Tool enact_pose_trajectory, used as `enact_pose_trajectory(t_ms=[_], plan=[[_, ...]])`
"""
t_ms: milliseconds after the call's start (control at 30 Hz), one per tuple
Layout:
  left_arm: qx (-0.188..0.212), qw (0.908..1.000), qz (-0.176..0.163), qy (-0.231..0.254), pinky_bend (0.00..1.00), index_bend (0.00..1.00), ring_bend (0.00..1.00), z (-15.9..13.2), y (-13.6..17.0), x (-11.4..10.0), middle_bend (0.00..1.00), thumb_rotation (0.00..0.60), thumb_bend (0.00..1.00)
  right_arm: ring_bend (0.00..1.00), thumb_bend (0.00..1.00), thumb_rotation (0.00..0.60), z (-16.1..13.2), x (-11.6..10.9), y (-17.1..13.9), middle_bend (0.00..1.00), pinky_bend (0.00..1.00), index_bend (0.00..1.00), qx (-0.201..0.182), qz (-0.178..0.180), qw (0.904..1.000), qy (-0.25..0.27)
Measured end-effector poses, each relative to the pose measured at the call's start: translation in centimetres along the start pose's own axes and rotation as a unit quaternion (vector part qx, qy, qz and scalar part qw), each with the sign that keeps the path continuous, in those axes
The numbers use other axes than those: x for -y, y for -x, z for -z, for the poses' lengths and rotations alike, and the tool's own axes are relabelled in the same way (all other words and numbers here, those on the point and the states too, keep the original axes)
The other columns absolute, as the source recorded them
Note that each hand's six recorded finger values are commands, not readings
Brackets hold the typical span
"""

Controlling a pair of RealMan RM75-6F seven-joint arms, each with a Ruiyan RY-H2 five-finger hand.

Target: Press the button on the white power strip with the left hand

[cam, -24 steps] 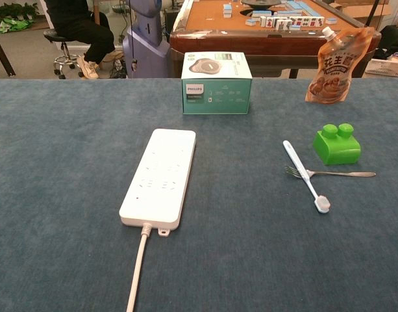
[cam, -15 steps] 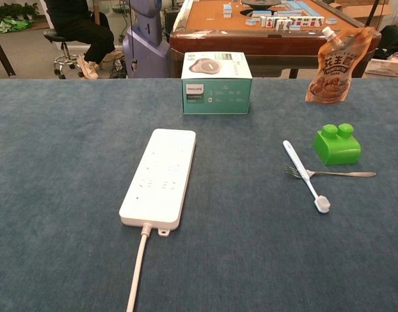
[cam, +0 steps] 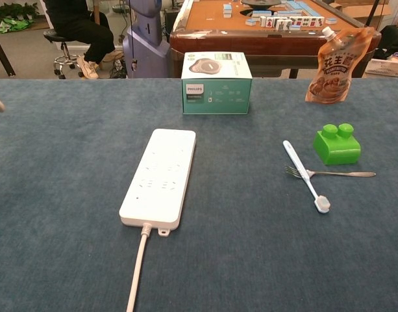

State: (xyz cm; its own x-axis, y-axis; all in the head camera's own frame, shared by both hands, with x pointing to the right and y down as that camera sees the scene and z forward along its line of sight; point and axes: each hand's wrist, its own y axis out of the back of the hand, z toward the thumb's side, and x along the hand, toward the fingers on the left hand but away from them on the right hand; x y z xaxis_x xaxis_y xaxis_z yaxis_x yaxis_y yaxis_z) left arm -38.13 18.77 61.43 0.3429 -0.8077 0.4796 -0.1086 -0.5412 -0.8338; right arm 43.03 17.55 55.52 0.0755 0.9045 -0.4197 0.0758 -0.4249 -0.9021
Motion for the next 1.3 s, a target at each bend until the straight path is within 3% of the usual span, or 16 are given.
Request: enact_pose_trajectory(t_ms=[167,533,700,1300], plan=[[0.05,0.9983,0.031,0.0,1.0,0.26,0.92,-2.6,-2.9,0.5,0.96,0.6,0.9,0.27,0.08,0.6,0.2,0.0,0.1,0.26,0.47,0.19,0.004,-0.004,1.0,-0.004],[0.148,0.9845,0.095,-0.003,1.0,0.26,0.95,-9.3,-6.7,1.5,1.0,0.6,0.95,0.27,0.08,0.6,0.9,0.5,0.0,0.26,0.47,0.19,0.014,-0.012,0.9998,-0.001],[0.167,0.9791,0.117,0.001,1.0,0.27,0.96,-11.0,-6.7,2.7,1.0,0.6,0.95,0.27,0.08,0.6,1.0,1.0,0.1,0.26,0.47,0.19,0.013,-0.018,0.9998,0.002],[0.194,0.9652,0.174,-0.015,1.0,0.26,0.96,-12.6,-5.3,6.2,1.0,0.6,0.95,0.27,0.08,0.6,0.6,0.4,0.1,0.26,0.47,0.19,0.01,-0.012,0.9999,0.0]])
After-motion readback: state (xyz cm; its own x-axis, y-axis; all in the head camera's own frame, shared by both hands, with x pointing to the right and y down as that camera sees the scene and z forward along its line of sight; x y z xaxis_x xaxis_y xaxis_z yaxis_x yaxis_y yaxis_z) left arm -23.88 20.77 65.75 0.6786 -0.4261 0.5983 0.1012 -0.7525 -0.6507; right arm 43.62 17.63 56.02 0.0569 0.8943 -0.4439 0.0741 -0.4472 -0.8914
